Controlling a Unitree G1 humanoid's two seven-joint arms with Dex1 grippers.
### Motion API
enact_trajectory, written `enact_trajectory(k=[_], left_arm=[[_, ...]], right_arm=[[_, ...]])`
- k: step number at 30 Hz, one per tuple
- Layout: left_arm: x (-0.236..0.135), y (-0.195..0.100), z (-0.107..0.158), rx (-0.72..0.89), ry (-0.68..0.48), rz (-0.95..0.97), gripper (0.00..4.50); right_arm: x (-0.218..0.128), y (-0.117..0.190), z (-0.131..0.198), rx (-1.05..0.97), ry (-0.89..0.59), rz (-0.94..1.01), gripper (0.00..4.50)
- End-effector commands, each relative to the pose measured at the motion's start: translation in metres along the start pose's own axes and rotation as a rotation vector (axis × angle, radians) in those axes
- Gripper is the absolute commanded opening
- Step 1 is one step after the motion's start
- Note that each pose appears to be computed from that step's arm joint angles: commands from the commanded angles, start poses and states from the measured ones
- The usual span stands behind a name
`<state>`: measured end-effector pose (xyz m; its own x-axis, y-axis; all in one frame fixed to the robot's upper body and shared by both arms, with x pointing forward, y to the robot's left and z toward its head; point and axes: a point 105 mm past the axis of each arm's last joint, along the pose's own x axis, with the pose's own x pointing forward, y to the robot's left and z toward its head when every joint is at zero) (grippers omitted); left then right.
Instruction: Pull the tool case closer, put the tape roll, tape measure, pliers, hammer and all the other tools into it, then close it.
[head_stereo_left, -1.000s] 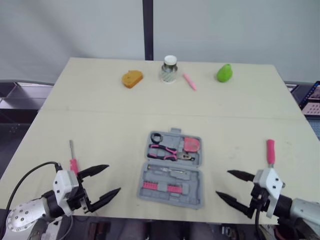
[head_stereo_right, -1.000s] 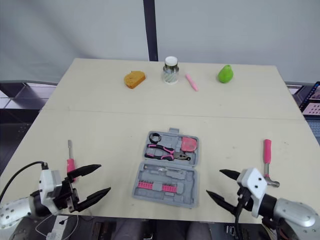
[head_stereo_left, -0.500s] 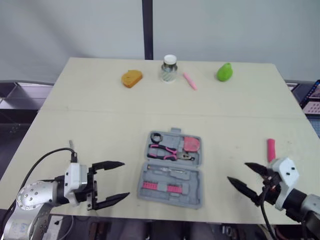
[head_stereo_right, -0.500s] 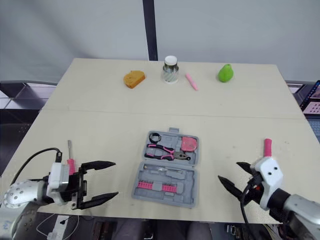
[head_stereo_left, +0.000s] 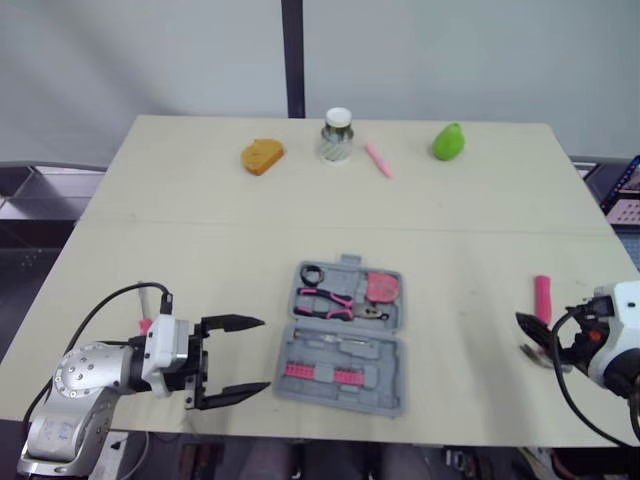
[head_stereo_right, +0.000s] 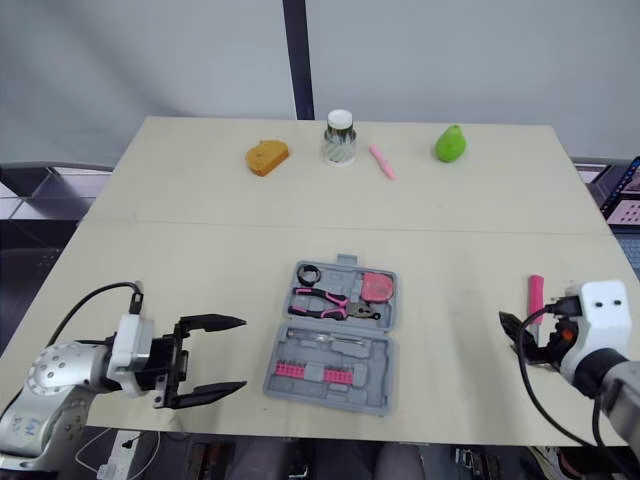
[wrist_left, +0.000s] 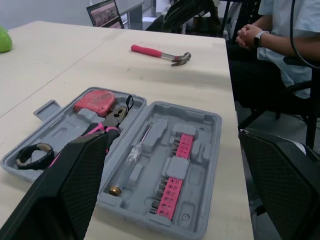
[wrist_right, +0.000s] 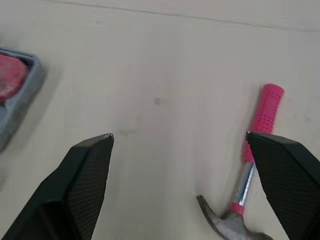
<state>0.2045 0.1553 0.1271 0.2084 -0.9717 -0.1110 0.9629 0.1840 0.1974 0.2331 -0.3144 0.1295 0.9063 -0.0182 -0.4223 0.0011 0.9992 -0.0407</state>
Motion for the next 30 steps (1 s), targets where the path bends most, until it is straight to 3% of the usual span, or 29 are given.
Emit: enact_trajectory(k=[1,9,23,26,30], left_arm=[[0.002,0.001,0.000,0.008,-0.007,-0.006,4.44],[0.004,0.001,-0.001,0.019,-0.011,-0.005,4.44],[0.005,-0.003,-0.003,0.009,-0.010,0.005,4.44],[0.005,-0.003,-0.003,0.010,-0.008,0.013,4.50],[0.005,-0.005,-0.003,0.009,-0.007,0.018,4.50]], right_arm=[[0.008,-0.019,-0.007,0.040,0.078,-0.094,4.50],[0.022,-0.039,-0.017,0.109,0.236,-0.194,4.50],[0.039,-0.043,-0.023,0.138,0.300,-0.222,4.50],[0.042,-0.045,-0.024,0.142,0.312,-0.241,3.66],[0.045,-0.046,-0.025,0.142,0.314,-0.244,1.80]])
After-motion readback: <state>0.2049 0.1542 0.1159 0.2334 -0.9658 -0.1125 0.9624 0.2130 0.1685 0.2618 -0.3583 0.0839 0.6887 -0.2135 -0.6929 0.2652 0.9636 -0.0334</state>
